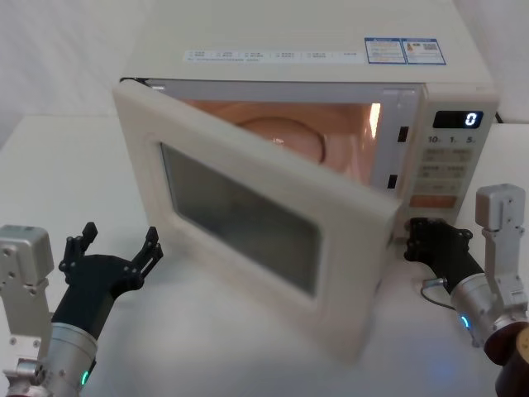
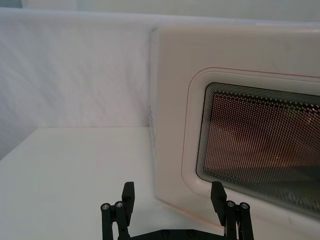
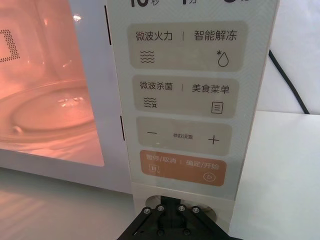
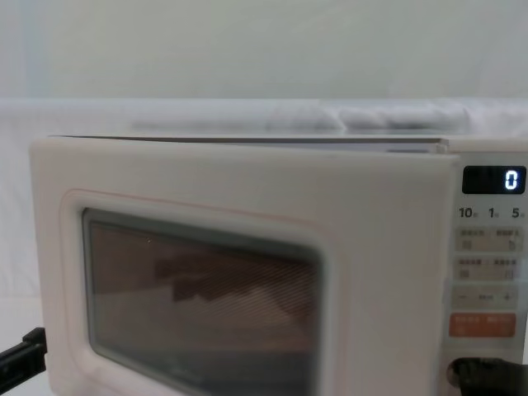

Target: Press the button to open the microwave door with one hand; close the microwave door with the other hand.

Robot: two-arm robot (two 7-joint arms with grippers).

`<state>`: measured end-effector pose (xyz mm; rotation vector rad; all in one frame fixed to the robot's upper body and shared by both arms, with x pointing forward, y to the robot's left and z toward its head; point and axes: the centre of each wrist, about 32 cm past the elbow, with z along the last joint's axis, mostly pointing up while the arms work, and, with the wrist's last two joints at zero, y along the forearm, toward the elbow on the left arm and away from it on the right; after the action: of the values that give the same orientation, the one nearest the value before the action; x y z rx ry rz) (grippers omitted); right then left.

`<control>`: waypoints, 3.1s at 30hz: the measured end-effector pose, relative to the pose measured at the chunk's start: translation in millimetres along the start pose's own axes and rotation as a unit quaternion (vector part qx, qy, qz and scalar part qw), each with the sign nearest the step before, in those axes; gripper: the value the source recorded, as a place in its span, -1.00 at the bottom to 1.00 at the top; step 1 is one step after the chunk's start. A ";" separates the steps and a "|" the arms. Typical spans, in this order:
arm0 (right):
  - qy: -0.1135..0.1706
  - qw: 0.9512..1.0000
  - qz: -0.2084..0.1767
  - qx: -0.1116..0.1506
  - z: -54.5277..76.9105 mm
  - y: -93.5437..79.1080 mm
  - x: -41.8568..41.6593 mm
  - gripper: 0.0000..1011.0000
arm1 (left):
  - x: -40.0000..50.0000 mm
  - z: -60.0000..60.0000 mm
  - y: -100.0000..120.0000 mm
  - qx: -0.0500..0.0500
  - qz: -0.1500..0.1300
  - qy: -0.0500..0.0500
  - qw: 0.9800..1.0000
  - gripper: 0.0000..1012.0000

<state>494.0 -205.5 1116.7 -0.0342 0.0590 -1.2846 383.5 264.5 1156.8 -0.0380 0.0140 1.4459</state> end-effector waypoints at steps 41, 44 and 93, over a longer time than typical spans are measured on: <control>-0.005 1.000 -0.003 -0.013 5.1 -43.1 -10.0 -1.00 | 0.0 0.0 0.0 0.000 0.000 0.000 1.000 0.98; -0.008 1.000 0.000 -0.011 9.7 -50.1 -10.7 -1.00 | 0.0 0.0 0.0 0.000 0.000 0.000 1.000 0.98; -0.016 0.998 0.013 0.065 54.7 -96.4 -10.7 -0.12 | 0.0 0.0 0.0 0.000 0.000 0.000 1.000 0.98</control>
<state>402.2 -222.9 1177.3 0.0564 -0.0519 -1.2581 383.5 264.5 1156.8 -0.0381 0.0141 1.4460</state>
